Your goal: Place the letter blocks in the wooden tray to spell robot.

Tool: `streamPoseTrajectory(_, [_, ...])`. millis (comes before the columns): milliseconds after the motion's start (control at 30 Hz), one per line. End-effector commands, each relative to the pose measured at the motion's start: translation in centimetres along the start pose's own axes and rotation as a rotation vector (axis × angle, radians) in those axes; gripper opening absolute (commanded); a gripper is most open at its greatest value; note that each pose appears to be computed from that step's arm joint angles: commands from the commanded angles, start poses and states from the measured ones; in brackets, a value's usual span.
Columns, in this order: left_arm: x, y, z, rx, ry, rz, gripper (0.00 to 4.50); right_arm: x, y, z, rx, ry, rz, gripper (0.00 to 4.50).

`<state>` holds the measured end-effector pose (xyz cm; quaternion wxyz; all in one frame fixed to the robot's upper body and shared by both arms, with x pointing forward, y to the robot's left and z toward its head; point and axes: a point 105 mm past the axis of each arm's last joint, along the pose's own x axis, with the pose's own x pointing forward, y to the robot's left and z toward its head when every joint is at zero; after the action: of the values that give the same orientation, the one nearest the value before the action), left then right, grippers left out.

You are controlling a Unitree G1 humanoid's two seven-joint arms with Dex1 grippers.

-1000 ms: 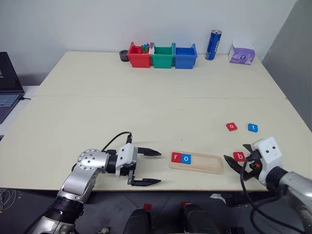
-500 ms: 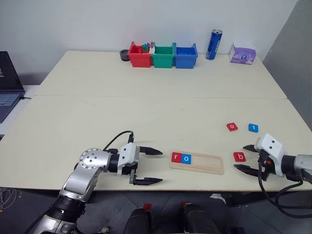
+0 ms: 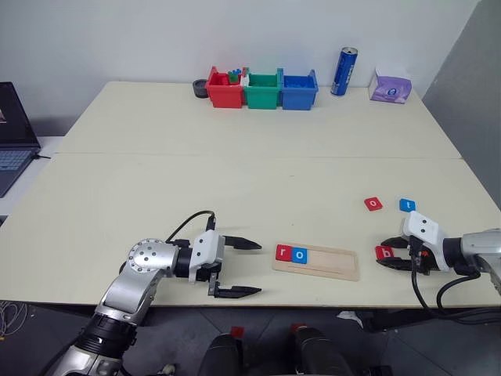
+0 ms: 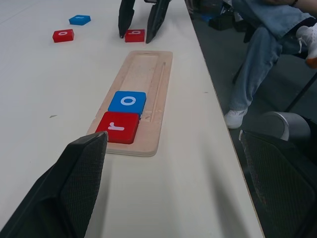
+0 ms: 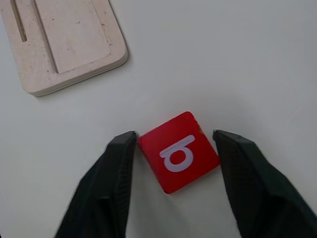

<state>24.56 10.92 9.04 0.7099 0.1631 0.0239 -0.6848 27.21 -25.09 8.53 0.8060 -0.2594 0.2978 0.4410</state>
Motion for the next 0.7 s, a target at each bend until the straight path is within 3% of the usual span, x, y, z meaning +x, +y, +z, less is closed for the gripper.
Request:
streamPoseTrajectory(33, [0.1,-0.2,0.7,0.044,-0.007,-0.006,4.50,-0.7,0.1,0.8,-0.033,-0.012,-0.001,1.37])
streamPoseTrajectory(300, [-0.5,-0.4,0.2,0.023,0.005,0.012,4.50,-1.8,2.4,6.7,-0.129,-0.160,0.003,1.38])
streamPoseTrajectory(467, [-0.7,-0.5,0.1,0.016,0.012,0.025,4.50,1.3,5.4,9.6,-0.169,-0.216,0.040,1.38])
streamPoseTrajectory(700, [-0.8,-0.7,0.0,0.013,0.020,0.036,4.50,5.3,6.9,10.8,-0.164,-0.219,0.047,1.38])
